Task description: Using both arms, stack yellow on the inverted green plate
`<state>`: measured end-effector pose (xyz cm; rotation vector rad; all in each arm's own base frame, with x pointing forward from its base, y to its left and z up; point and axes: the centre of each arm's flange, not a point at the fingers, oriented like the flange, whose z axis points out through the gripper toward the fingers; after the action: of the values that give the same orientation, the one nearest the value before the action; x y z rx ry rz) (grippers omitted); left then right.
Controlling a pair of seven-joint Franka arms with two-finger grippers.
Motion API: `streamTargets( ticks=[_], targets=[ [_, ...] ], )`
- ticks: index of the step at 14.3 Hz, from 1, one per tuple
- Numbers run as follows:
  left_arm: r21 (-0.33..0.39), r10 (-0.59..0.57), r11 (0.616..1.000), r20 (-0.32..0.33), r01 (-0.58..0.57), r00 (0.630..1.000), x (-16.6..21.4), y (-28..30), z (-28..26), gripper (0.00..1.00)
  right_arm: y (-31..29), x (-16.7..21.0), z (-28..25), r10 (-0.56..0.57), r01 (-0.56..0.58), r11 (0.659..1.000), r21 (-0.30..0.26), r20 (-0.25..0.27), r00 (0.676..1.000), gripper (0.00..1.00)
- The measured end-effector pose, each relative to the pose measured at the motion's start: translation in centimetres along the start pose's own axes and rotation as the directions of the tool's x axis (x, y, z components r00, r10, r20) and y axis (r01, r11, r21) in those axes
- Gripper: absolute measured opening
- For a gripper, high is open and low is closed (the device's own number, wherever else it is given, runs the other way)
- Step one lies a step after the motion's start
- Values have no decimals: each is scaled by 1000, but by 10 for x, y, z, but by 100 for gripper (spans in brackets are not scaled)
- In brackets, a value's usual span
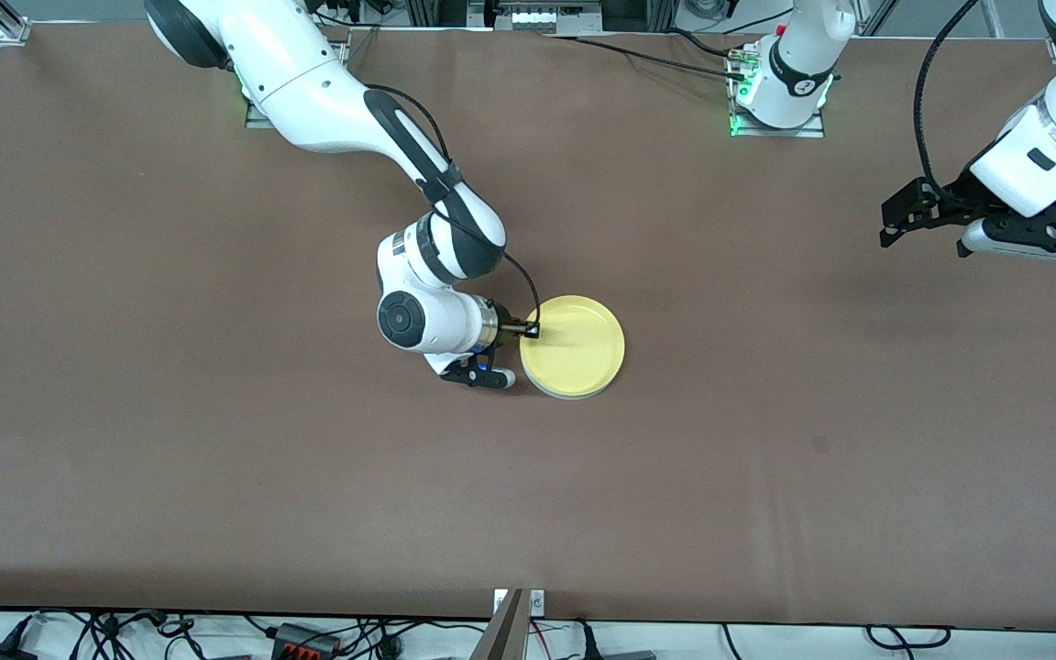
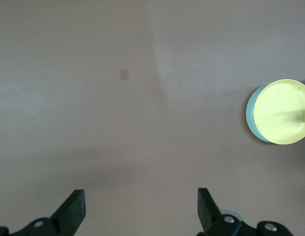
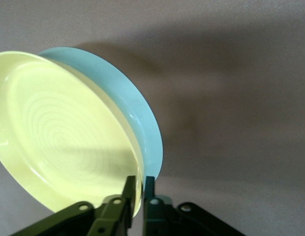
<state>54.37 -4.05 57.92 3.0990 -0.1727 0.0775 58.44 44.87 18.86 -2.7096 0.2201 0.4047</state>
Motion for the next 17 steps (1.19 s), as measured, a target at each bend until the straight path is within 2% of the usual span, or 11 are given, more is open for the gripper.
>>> streamTargets(
  ticks=[3,5,8,10,14,15,17],
  targets=[
    [31,18,999,7,-18,1000,0,0,0,100,-3,4,-8,6,-6,1000,6,-10,1000,48],
    [29,16,999,49,-18,999,-3,-2,-2,100,-11,5,-20,11,-10,1000,14,-25,1000,69],
    [26,18,999,80,-20,997,0,-3,-6,100,-27,-1,-55,-48,46,999,-25,-65,997,99],
    [25,19,999,80,-21,997,3,-4,-5,100,-26,-6,-102,-95,87,990,-113,-65,993,100],
    [12,17,1000,81,-18,997,5,-7,-4,100,-6,-31,-236,-133,104,954,-281,-85,988,100],
    [12,18,1000,80,-19,997,5,-7,-4,100,3,-38,-267,-123,91,950,-299,-90,988,100],
    [12,21,1000,73,-22,997,6,-7,-5,100,25,-46,-327,-88,51,954,-296,-115,989,100]
  ],
)
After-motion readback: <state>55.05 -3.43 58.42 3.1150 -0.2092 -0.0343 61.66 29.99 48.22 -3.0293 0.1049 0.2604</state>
